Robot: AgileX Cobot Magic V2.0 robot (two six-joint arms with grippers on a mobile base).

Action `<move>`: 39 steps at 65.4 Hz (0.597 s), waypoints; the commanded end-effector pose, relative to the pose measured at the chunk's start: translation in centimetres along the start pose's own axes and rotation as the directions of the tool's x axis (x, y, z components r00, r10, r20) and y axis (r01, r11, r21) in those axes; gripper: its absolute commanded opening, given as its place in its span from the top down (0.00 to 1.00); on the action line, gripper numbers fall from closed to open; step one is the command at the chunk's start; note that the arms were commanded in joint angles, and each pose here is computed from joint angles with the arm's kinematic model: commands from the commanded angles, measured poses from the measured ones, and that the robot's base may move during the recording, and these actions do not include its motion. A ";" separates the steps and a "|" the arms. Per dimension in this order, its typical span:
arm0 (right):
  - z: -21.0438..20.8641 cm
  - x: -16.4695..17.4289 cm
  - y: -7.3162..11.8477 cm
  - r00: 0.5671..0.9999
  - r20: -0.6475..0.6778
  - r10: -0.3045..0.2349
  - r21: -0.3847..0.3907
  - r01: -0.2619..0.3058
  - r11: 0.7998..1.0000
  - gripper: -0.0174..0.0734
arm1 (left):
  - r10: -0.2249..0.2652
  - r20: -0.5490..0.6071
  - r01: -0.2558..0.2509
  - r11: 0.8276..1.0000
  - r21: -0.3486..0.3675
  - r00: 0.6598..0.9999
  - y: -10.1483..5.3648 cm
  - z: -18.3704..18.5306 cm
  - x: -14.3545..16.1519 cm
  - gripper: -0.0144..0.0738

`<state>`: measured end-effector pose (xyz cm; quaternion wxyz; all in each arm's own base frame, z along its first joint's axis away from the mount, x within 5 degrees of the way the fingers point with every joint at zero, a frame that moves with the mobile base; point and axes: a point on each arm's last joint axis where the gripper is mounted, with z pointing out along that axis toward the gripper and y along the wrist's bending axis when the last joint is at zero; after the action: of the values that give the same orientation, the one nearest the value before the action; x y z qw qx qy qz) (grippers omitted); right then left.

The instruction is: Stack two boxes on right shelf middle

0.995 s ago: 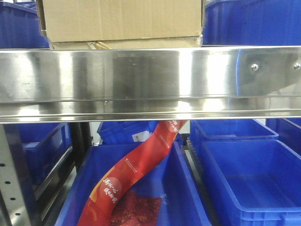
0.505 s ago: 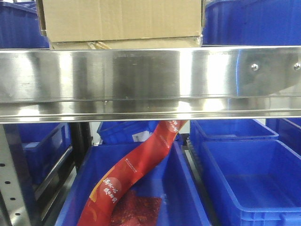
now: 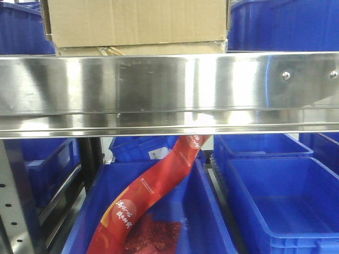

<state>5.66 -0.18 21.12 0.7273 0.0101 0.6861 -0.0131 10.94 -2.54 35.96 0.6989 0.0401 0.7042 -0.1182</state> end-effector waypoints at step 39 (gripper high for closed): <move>0.0 -0.1 0.0 1.000 0.014 0.008 0.005 -0.008 1.000 0.99 | 0.094 -0.011 -0.094 0.970 -0.223 0.996 3.0 -5.8 15.3 0.96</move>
<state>5.66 -0.18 21.01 0.7254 0.0101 0.6881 -0.0131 5.70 0.00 20.46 0.7011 -0.0084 0.7129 -0.0064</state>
